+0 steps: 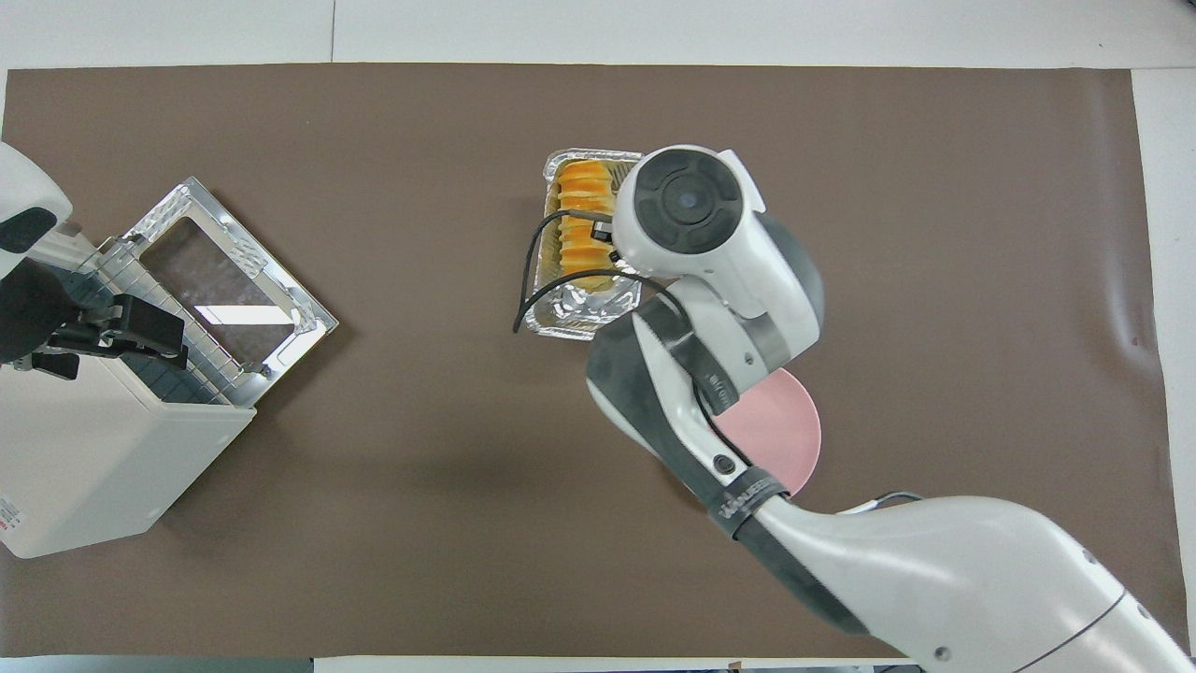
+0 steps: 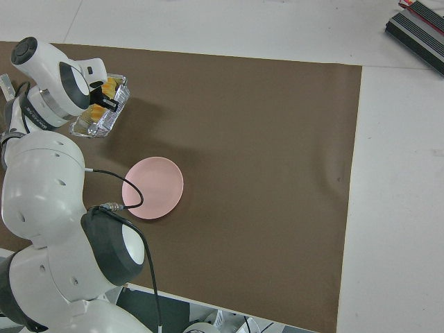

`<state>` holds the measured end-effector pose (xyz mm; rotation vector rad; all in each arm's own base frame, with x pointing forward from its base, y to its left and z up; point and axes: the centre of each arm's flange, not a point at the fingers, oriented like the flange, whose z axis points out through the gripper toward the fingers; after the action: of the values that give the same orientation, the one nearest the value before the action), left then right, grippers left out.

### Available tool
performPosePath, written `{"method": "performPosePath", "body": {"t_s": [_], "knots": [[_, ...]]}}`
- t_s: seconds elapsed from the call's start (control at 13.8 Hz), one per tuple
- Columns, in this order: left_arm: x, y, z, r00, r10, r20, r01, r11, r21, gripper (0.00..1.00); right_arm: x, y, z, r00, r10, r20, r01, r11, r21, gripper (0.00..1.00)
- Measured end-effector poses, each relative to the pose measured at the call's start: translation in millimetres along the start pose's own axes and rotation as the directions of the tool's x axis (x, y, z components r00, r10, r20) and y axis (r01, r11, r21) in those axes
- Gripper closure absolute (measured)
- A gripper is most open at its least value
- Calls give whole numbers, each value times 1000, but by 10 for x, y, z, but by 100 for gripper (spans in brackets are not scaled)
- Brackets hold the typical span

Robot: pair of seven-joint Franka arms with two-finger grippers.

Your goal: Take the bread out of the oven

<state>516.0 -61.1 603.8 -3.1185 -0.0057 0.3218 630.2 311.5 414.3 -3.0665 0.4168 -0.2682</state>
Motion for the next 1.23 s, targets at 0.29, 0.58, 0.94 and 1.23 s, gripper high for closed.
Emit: {"method": "performPosePath", "body": {"t_s": [0.29, 0.58, 0.94, 1.23], "knots": [[0, 0, 0, 1000, 0, 0, 0, 1000, 0, 0, 850, 1138, 296, 992, -127, 19, 127, 992, 14, 98], [0, 0, 0, 1000, 0, 0, 0, 1000, 0, 0, 1064, 1482, 772, 970, -244, -9, 245, 969, 30, 98], [0, 0, 0, 1000, 0, 0, 0, 1000, 0, 0, 1150, 1763, 1042, 942, -331, -45, 333, 943, 30, 98], [0, 0, 0, 1000, 0, 0, 0, 1000, 0, 0, 1128, 1766, 1054, 943, -333, -22, 334, 942, 29, 69]]}}
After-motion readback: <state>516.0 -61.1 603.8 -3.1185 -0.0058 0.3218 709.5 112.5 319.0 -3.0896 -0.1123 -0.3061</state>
